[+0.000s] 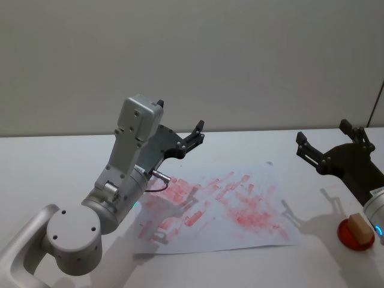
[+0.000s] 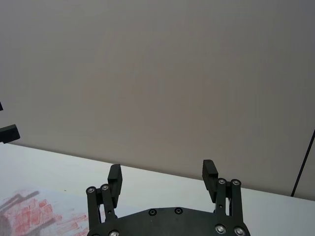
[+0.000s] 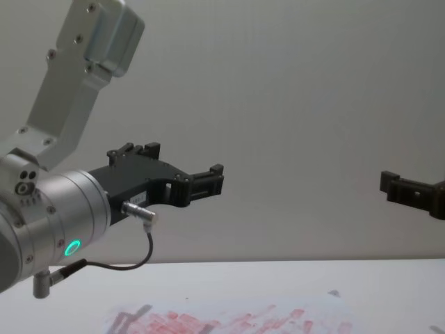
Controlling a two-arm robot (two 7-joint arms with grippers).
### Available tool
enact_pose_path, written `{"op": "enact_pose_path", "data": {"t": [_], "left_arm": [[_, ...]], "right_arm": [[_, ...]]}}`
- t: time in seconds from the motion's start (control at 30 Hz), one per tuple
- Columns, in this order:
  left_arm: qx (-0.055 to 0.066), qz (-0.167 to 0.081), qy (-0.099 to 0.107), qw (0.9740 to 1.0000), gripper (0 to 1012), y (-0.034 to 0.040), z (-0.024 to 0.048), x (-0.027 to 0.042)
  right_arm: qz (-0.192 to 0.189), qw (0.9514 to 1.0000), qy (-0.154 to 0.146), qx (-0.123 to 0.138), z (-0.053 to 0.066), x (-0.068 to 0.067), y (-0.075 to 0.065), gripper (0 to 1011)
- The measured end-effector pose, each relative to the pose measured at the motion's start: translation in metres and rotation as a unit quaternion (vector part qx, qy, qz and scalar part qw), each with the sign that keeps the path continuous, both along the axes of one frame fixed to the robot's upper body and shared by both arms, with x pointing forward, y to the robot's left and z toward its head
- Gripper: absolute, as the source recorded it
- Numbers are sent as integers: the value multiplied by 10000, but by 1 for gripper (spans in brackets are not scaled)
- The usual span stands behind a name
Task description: Use the one hand to pick up the stamp and affix it onto the A4 paper.
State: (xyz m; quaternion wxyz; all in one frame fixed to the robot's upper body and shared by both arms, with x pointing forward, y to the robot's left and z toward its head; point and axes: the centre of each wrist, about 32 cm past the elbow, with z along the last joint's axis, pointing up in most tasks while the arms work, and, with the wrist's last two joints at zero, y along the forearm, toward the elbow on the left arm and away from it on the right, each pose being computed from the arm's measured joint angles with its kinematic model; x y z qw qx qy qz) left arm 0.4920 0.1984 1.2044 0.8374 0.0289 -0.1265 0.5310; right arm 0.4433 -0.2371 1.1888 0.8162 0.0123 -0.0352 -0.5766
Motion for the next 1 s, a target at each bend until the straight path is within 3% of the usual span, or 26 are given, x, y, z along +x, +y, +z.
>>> {"op": "enact_pose_path", "data": {"t": [0.53,0.7,1.0], "left_arm": [[0,0,0,10000,1001,0,0,0],[0,0,0,10000,1001,0,0,0],[0,0,0,10000,1001,0,0,0]], "right_arm": [[-21,10000,24,-2,-9,-23,-22,1001],[-143,9998,111,4,-28,-122,-103,1001],[-487,9975,501,-41,-100,-448,-342,1001]]}}
